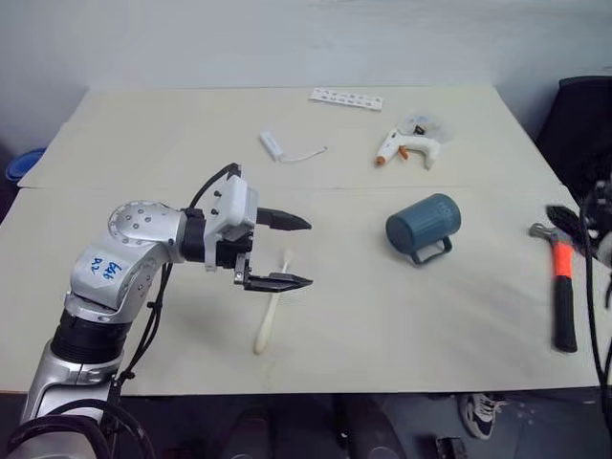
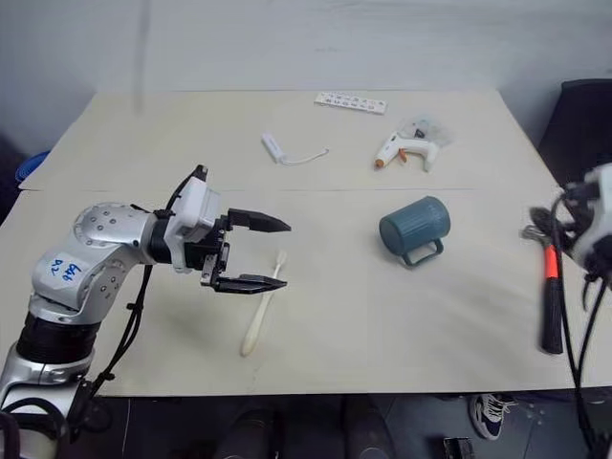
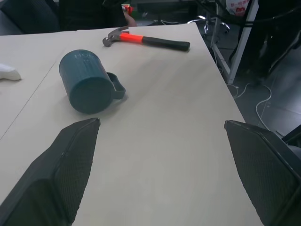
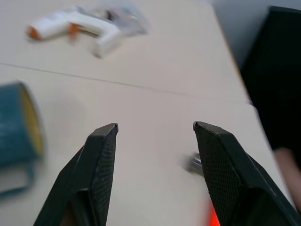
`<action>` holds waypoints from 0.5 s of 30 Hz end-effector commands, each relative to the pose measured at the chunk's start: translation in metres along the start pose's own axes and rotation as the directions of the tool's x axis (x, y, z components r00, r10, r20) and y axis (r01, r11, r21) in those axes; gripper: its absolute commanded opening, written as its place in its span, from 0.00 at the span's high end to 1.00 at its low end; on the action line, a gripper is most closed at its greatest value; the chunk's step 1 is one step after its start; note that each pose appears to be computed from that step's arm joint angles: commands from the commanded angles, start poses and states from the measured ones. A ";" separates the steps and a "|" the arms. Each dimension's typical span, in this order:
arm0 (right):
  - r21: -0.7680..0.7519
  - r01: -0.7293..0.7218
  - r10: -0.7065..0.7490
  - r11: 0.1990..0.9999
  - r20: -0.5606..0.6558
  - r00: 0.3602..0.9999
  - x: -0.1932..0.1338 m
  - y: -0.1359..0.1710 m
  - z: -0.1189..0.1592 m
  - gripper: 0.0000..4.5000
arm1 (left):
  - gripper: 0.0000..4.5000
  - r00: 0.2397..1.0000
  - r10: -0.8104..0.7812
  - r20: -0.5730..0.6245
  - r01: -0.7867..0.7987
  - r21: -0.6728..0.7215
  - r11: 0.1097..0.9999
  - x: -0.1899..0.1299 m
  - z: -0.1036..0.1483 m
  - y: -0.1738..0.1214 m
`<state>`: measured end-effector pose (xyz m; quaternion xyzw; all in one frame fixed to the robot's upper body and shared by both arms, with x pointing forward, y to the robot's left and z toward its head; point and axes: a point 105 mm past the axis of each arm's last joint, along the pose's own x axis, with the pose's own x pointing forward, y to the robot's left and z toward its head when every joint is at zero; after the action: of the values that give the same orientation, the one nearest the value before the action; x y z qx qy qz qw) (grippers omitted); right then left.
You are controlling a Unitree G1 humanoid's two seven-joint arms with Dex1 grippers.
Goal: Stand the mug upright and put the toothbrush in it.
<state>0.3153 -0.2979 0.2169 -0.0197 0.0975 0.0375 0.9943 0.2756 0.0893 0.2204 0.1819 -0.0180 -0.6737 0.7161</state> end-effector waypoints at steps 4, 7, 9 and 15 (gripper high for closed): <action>0.245 0.050 -0.016 0.968 -0.139 0.990 0.010 0.029 -0.030 0.41 | 0.00 1.000 0.021 0.016 -0.022 0.039 0.999 -0.001 0.008 0.000; 0.230 0.028 0.012 0.973 -0.171 0.985 0.009 0.036 -0.037 0.41 | 0.00 0.999 0.033 0.007 -0.034 0.064 0.997 -0.001 0.008 0.001; 0.225 0.051 -0.005 0.973 -0.202 0.979 0.007 0.033 -0.045 0.41 | 0.00 0.999 0.041 0.013 -0.041 0.081 0.996 0.000 0.011 0.002; 0.410 0.095 0.005 0.907 -0.236 0.972 0.008 0.038 -0.061 0.41 | 0.00 0.998 0.057 0.036 -0.061 0.096 0.993 0.002 0.018 0.003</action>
<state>0.3102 -0.2575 0.1481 0.1749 0.2337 0.0046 0.9564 0.2776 0.0852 0.2246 0.1929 -0.0397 -0.6559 0.7287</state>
